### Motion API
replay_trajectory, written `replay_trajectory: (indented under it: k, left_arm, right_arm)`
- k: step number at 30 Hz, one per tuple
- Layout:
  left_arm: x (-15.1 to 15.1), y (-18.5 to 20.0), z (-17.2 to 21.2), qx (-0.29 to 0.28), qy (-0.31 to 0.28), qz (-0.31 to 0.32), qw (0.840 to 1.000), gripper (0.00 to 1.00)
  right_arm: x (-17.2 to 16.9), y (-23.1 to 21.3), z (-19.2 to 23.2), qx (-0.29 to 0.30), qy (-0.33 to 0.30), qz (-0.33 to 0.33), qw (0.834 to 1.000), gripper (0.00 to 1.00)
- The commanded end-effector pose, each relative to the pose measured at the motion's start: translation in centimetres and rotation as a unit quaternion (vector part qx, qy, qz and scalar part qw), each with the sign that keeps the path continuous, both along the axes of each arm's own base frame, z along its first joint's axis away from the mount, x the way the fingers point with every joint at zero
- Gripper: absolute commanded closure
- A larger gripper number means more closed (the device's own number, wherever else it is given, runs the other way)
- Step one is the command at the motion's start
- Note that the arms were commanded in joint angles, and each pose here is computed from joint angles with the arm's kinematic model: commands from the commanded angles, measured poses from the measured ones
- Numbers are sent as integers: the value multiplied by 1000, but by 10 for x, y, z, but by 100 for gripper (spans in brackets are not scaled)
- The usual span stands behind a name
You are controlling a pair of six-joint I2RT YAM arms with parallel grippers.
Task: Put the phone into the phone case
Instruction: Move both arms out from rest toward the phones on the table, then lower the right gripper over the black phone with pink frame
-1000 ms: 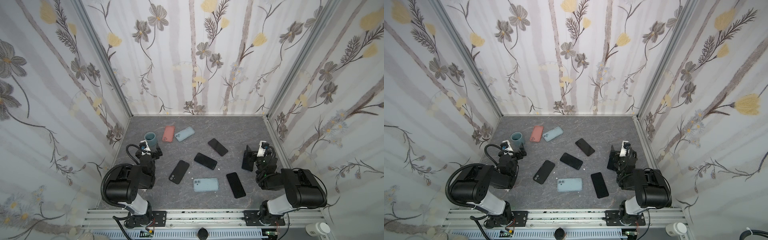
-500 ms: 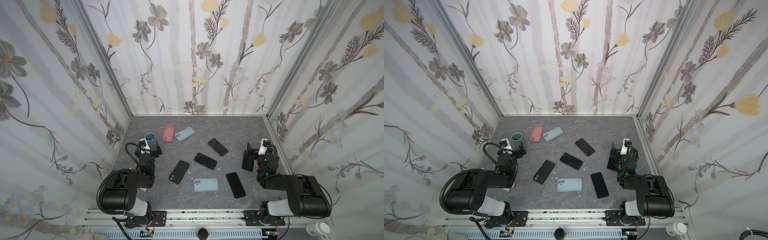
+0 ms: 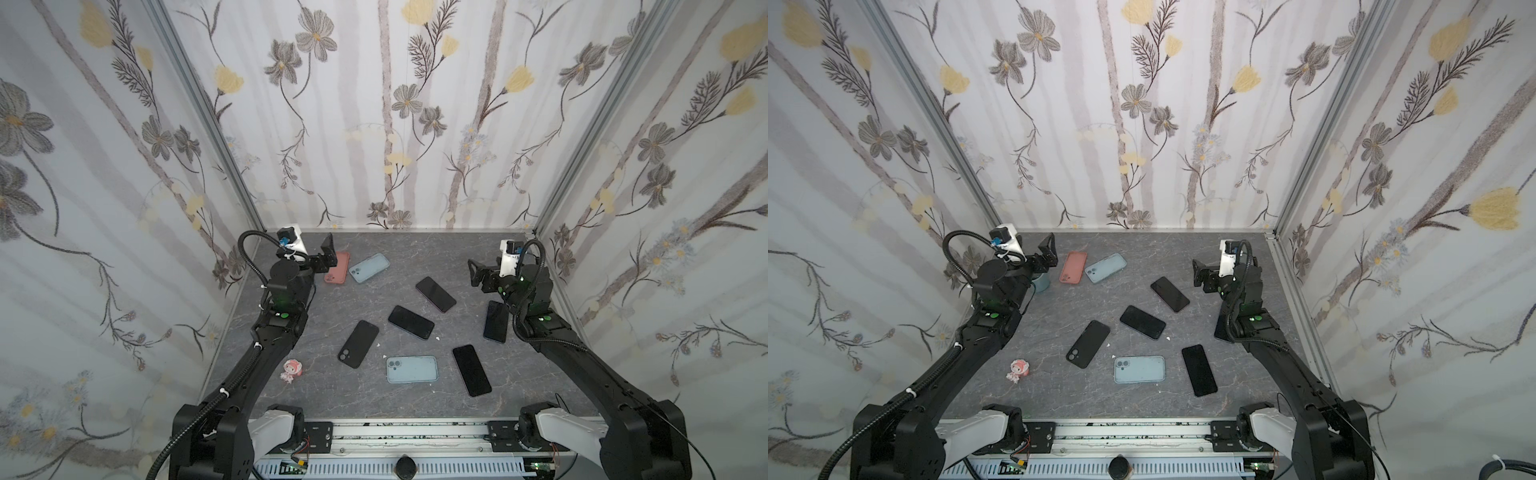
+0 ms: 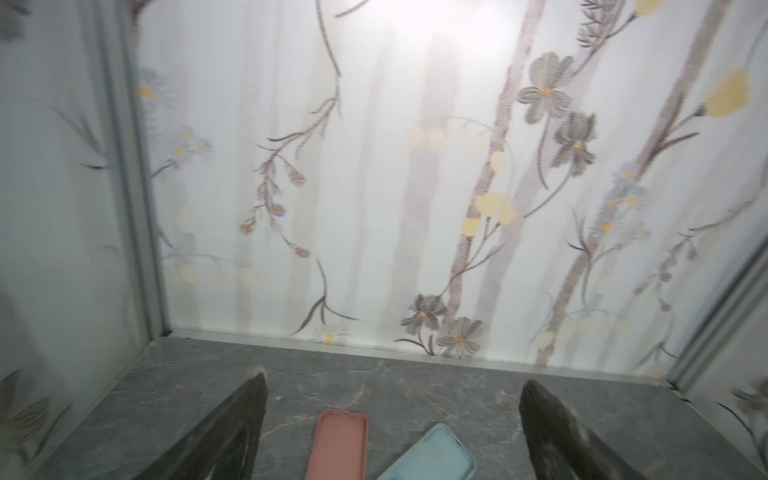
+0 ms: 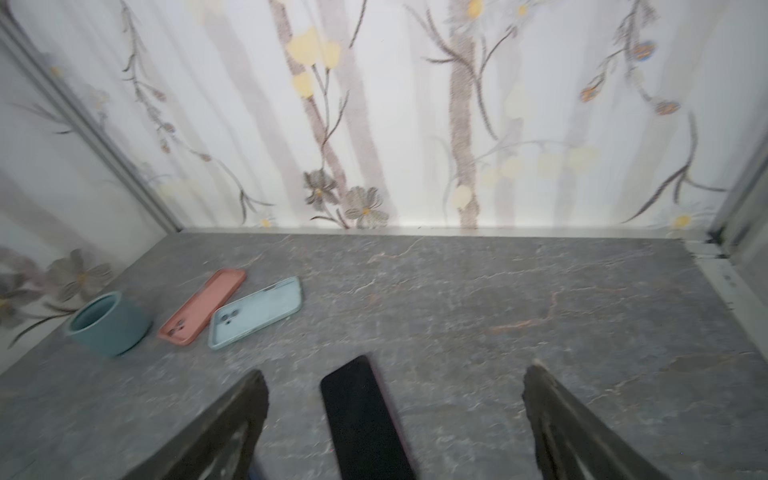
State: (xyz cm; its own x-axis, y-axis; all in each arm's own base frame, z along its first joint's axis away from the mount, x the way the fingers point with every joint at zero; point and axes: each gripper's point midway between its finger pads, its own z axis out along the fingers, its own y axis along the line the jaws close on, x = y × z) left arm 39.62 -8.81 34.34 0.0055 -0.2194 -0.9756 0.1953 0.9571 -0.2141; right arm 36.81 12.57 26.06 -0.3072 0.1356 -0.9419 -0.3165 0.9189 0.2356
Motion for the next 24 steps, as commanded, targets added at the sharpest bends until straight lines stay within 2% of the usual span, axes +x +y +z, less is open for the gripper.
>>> replay_trajectory:
  k: [1,4,8,13,18,24]
  left_arm:
    - [-19,-50,-26,48,74,-94,992,5]
    - [-49,-96,-37,72,87,-190,975,5]
    - [-100,-146,-70,101,108,-315,938,4]
    - [-148,-174,-128,145,147,-404,891,3]
    - [-160,-174,-167,174,165,-415,878,1]
    - [-154,-166,-181,182,147,-384,893,0]
  right_arm:
    - [-37,16,-31,8,116,16,993,6]
    - [-66,19,-48,30,176,5,984,8]
    - [-107,7,-94,57,281,-38,957,11]
    - [-147,-7,-137,57,349,-75,932,13]
    - [-173,-17,-167,37,386,-90,917,13]
    - [-195,-15,-190,0,422,-80,903,15]
